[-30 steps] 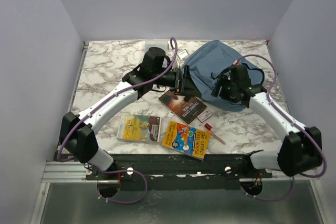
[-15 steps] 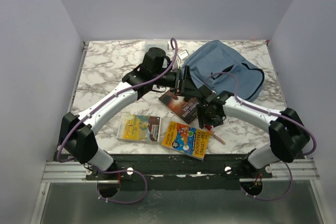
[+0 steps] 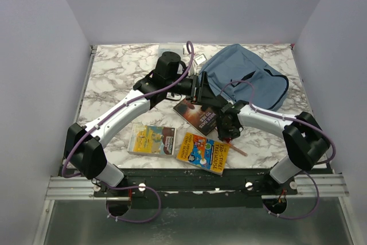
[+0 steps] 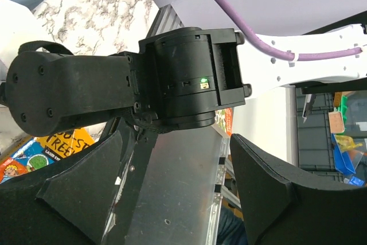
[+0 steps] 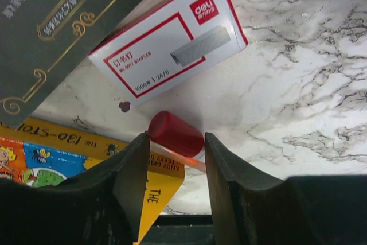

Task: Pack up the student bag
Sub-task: Pick up the stationery from the center of the board, then place the stationery in the student bag.

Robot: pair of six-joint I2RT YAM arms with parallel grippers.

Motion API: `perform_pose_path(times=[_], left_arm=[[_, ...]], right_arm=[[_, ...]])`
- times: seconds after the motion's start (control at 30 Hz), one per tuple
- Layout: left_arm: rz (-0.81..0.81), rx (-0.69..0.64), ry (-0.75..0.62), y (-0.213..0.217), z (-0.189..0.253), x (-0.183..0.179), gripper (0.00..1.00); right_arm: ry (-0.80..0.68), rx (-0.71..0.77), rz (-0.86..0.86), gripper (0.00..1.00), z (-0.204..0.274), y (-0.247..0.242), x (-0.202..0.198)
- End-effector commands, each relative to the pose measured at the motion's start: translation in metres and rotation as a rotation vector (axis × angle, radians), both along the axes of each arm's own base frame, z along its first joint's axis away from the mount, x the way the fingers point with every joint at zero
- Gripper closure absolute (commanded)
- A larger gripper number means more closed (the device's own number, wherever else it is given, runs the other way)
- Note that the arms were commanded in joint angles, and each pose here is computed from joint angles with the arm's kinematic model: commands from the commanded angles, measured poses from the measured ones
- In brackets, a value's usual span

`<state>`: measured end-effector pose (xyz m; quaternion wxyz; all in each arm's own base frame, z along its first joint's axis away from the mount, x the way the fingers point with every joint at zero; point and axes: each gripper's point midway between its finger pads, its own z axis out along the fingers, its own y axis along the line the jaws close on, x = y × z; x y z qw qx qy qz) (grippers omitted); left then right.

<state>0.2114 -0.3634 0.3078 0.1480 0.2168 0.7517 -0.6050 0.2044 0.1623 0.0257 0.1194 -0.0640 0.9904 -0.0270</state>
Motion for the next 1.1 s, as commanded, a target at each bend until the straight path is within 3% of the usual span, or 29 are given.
perform_pose_path(times=[0.0, 0.3, 0.63, 0.77, 0.93, 1.07], left_arm=[[-0.034, -0.036, -0.030, 0.000, 0.013, -0.007, 0.21], [-0.037, -0.031, -0.017, -0.001, 0.009, -0.005, 0.22], [-0.036, -0.031, -0.015, -0.001, 0.008, -0.003, 0.22], [-0.039, -0.034, -0.020, -0.001, 0.009, -0.004, 0.22], [-0.036, -0.033, -0.015, 0.000, 0.009, -0.002, 0.22], [-0.035, -0.029, -0.010, 0.000, 0.006, -0.001, 0.22]], right_arm=[[-0.042, -0.047, 0.003, 0.55, -0.008, -0.006, 0.011], [-0.078, -0.097, 0.001, 0.64, -0.011, -0.012, 0.021], [-0.253, -0.115, -0.030, 0.92, 0.040, -0.021, 0.050], [-0.331, 0.026, -0.106, 0.96, 0.071, -0.028, 0.077], [-0.454, 0.383, -0.323, 0.96, 0.112, -0.054, 0.142], [-0.532, 0.538, -0.496, 0.96, 0.131, -0.078, 0.190]])
